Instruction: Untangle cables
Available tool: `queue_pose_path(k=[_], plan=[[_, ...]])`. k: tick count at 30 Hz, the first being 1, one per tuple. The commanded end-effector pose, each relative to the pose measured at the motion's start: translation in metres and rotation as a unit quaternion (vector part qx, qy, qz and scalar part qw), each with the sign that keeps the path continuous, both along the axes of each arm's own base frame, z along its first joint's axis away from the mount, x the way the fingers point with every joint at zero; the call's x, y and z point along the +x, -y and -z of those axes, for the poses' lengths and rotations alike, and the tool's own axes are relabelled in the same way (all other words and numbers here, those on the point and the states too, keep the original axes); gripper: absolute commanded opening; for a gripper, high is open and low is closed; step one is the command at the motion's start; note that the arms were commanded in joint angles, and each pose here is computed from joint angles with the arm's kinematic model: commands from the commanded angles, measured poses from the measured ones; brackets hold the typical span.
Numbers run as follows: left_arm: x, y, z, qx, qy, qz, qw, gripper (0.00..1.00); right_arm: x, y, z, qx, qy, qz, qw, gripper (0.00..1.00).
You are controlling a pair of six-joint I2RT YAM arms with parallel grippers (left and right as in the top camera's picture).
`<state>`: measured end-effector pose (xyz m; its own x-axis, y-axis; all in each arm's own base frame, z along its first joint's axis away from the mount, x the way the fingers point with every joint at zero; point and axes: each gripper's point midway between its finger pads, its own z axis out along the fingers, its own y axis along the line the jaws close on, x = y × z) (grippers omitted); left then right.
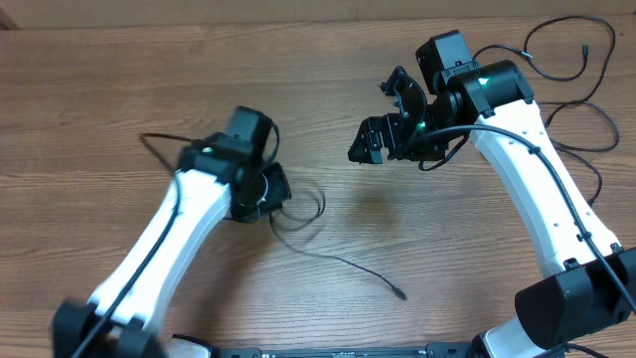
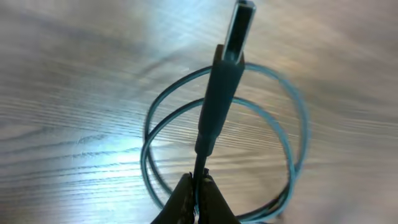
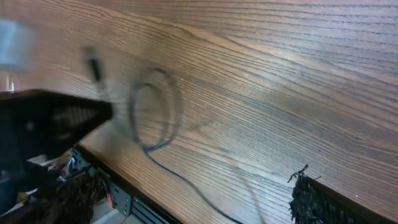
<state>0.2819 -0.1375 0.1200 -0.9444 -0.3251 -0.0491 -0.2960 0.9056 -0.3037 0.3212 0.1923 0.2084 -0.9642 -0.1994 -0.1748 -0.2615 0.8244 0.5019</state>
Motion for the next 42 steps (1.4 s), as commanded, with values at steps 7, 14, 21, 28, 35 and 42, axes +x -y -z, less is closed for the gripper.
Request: queue_pose_path(k=[7, 14, 21, 28, 35, 42], plan=[[-0.01, -0.005, -0.117, -0.05, 0.183, 0.02, 0.982, 0.04, 0.001, -0.001, -0.006, 0.004, 0.009, 0.0, 1.0, 1.0], [-0.027, -0.011, -0.145, -0.07, 0.223, 0.002, 0.972, 0.04, 0.001, -0.001, -0.006, 0.004, 0.009, 0.0, 1.0, 1.0], [-0.036, -0.011, -0.139, -0.07, 0.201, 0.007, 0.977, 0.04, 0.001, -0.001, -0.006, 0.004, 0.009, 0.0, 1.0, 1.0], [-0.035, -0.013, -0.135, -0.061, 0.196, 0.004, 0.979, 0.04, 0.002, -0.008, -0.01, 0.025, 0.011, -0.002, 1.0, 1.0], [-0.035, -0.014, -0.129, -0.056, 0.182, 0.006, 0.982, 0.04, 0.002, -0.03, -0.028, 0.102, -0.001, -0.005, 0.995, 1.0], [-0.031, -0.011, -0.127, -0.058, 0.181, 0.007, 0.982, 0.04, -0.028, -0.053, -0.032, 0.124, -0.04, -0.045, 0.99, 1.0]])
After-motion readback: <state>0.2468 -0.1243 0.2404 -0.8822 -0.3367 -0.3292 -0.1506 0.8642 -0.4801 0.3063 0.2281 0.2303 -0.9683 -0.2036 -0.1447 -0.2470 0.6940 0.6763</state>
